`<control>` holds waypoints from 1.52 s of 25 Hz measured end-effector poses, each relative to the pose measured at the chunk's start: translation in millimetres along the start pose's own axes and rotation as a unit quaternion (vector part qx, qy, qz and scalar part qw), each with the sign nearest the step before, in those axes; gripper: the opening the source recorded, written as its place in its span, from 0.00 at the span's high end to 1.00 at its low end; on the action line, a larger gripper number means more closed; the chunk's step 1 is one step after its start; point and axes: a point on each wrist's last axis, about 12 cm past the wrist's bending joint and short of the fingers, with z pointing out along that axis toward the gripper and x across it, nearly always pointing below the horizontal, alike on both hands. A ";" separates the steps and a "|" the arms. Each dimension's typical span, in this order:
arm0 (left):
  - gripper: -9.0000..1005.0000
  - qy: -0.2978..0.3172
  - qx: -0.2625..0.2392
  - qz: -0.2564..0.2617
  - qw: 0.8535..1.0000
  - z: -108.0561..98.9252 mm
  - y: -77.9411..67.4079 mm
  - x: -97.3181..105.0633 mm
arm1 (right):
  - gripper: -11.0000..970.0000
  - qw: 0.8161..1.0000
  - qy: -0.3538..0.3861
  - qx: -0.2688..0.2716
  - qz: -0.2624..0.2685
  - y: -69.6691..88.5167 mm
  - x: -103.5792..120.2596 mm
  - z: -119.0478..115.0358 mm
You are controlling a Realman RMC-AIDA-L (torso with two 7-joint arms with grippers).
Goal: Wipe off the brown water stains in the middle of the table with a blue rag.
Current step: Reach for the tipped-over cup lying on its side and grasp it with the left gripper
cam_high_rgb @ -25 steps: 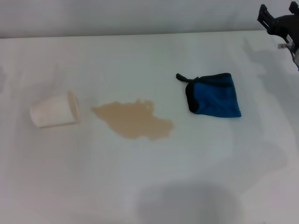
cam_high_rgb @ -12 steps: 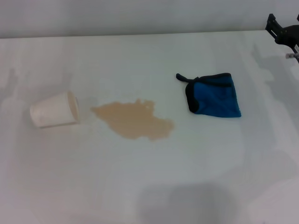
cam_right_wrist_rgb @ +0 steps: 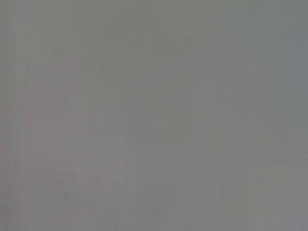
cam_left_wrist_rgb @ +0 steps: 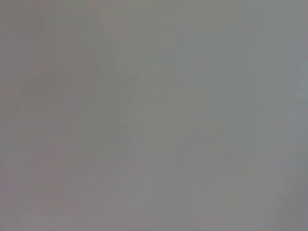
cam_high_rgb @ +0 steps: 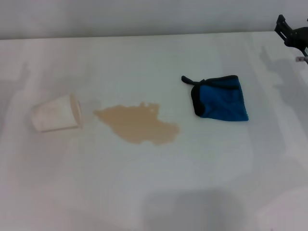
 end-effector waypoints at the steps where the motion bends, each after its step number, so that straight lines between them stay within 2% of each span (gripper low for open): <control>1: 0.13 0.000 0.021 0.011 1.000 4.1 -2.5 -4.9 | 0.10 1.000 -0.001 -0.001 0.009 0.3 -0.6 0.5; 4: 0.13 0.013 0.084 0.025 0.996 16.0 -7.2 -21.2 | 0.10 1.000 -0.003 -0.002 0.023 1.1 -2.1 2.0; 8: 0.13 0.016 0.120 0.004 0.993 25.4 -4.1 -42.5 | 0.10 0.999 -0.008 -0.006 0.032 3.8 -5.6 5.7; 9: 0.13 0.014 0.137 0.013 0.990 29.1 -6.0 -51.1 | 0.10 0.999 -0.009 -0.007 0.034 4.4 -6.8 6.7; 11: 0.13 0.018 0.150 0.023 0.988 31.4 -7.1 -56.2 | 0.10 0.999 -0.010 -0.007 0.035 4.4 -7.0 6.9; 13: 0.13 0.048 0.177 0.037 0.982 34.9 -7.6 -62.9 | 0.10 0.999 -0.010 -0.007 0.036 4.6 -7.3 7.2; 16: 0.13 0.115 0.202 0.029 0.972 39.6 -1.1 -77.6 | 0.10 0.999 -0.009 -0.007 0.038 4.8 -6.7 6.9; 19: 0.13 0.200 0.220 0.053 0.953 45.2 3.2 -97.1 | 0.10 0.999 -0.007 -0.008 0.049 5.1 -5.8 6.3; 20: 0.13 0.200 0.220 0.053 0.953 45.2 3.2 -97.1 | 0.10 0.999 -0.007 -0.008 0.049 5.1 -5.8 6.3; 21: 0.13 0.221 0.221 0.069 0.947 46.5 2.8 -101.5 | 0.10 0.999 -0.007 -0.007 0.051 5.1 -5.6 6.2; 22: 0.13 0.251 0.223 0.108 0.936 49.6 0.2 -109.8 | 0.10 0.999 -0.006 -0.007 0.051 4.6 -5.0 5.6; 23: 0.13 0.251 0.223 0.108 0.936 49.6 0.2 -109.8 | 0.10 0.999 -0.006 -0.007 0.051 4.6 -5.0 5.6; 26: 0.13 0.282 0.224 0.175 0.916 55.8 -8.2 -121.2 | 0.10 0.999 -0.006 -0.007 0.052 5.1 -5.5 6.3; 32: 0.13 0.294 0.243 0.306 0.873 66.8 -39.1 -132.5 | 0.10 0.998 -0.007 -0.010 0.063 6.9 -7.1 8.3; 34: 0.13 0.294 0.254 0.320 0.864 69.1 -46.1 -137.9 | 0.10 0.998 -0.006 -0.010 0.069 7.4 -6.7 8.4; 37: 0.13 0.309 0.281 0.311 0.854 70.9 -51.7 -143.3 | 0.10 0.997 -0.003 -0.010 0.079 8.3 -5.1 7.4; 38: 0.13 0.330 0.297 0.306 0.842 71.2 -53.4 -143.7 | 0.10 0.997 -0.003 -0.011 0.081 8.5 -4.9 7.3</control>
